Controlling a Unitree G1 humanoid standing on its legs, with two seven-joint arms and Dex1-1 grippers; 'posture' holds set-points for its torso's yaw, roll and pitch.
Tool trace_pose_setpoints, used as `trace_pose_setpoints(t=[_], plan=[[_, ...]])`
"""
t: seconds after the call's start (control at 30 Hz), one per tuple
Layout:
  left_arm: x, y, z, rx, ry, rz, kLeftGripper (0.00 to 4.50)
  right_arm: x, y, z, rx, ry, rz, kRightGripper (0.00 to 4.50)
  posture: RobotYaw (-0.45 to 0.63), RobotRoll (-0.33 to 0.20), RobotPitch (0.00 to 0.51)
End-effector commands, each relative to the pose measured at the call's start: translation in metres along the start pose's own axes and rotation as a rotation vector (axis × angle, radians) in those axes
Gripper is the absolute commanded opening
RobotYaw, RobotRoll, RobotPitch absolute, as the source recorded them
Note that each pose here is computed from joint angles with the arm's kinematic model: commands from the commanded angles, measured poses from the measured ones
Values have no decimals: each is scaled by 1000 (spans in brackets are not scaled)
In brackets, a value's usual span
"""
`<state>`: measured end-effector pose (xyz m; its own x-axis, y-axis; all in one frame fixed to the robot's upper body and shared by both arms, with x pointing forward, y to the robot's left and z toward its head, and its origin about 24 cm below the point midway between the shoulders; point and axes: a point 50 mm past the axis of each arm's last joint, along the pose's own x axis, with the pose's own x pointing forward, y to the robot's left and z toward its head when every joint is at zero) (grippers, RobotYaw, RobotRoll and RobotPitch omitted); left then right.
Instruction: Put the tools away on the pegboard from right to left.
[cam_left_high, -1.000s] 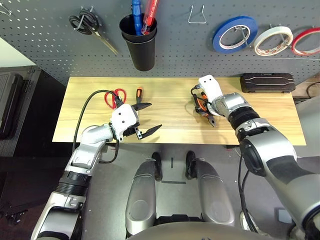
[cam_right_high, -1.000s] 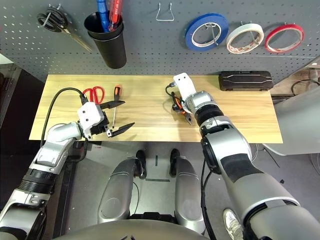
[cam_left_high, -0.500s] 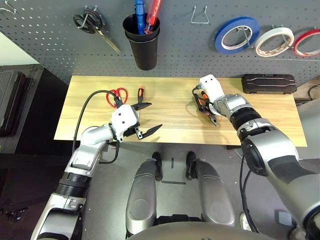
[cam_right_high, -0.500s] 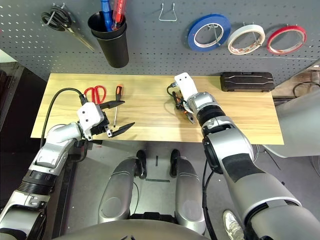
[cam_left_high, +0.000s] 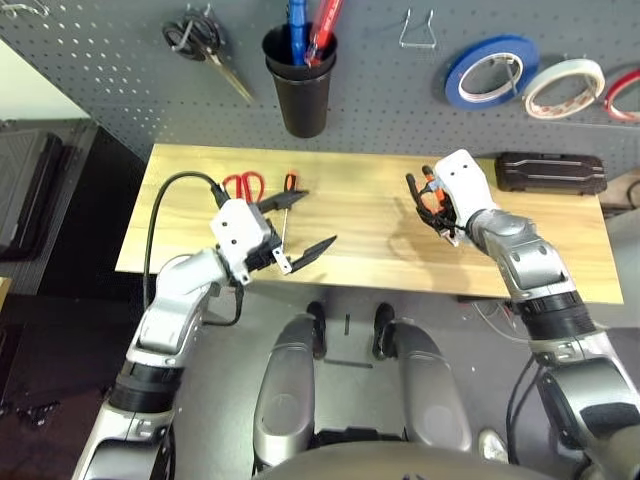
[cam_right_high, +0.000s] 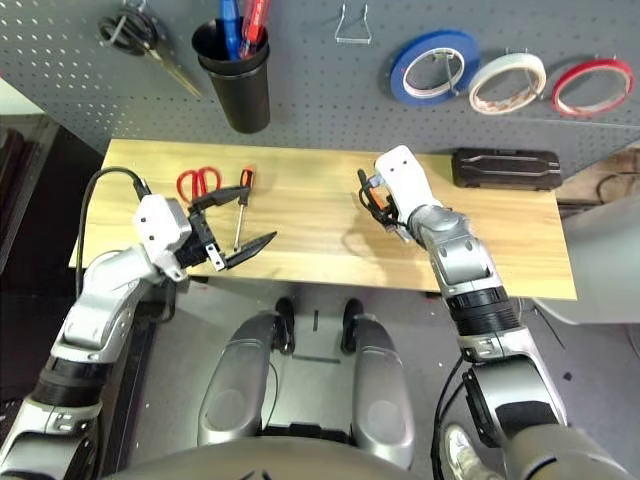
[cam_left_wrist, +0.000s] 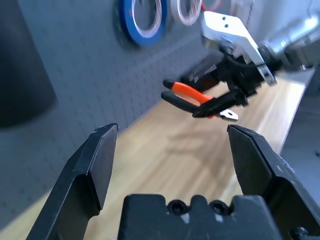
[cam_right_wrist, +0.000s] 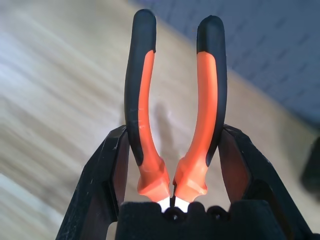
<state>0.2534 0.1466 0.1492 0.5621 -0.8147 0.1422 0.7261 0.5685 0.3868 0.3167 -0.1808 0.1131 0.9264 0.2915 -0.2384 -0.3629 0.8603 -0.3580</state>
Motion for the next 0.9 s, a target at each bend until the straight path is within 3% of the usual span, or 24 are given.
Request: trace_pose_setpoints(t=[0.03,0.4,0.9], plan=[[3,2,12,-1,-53,36,4500,-11,-8,11,2,-138,-48,2907,162,0,253],[11,23,42,58,-135,96,4500,-26,-7,69,23,-449,-30,2907,147,0,232],[12,33,52,52,-141,118,4500,-30,-9,144,44,-720,-103,2907,145,0,221]])
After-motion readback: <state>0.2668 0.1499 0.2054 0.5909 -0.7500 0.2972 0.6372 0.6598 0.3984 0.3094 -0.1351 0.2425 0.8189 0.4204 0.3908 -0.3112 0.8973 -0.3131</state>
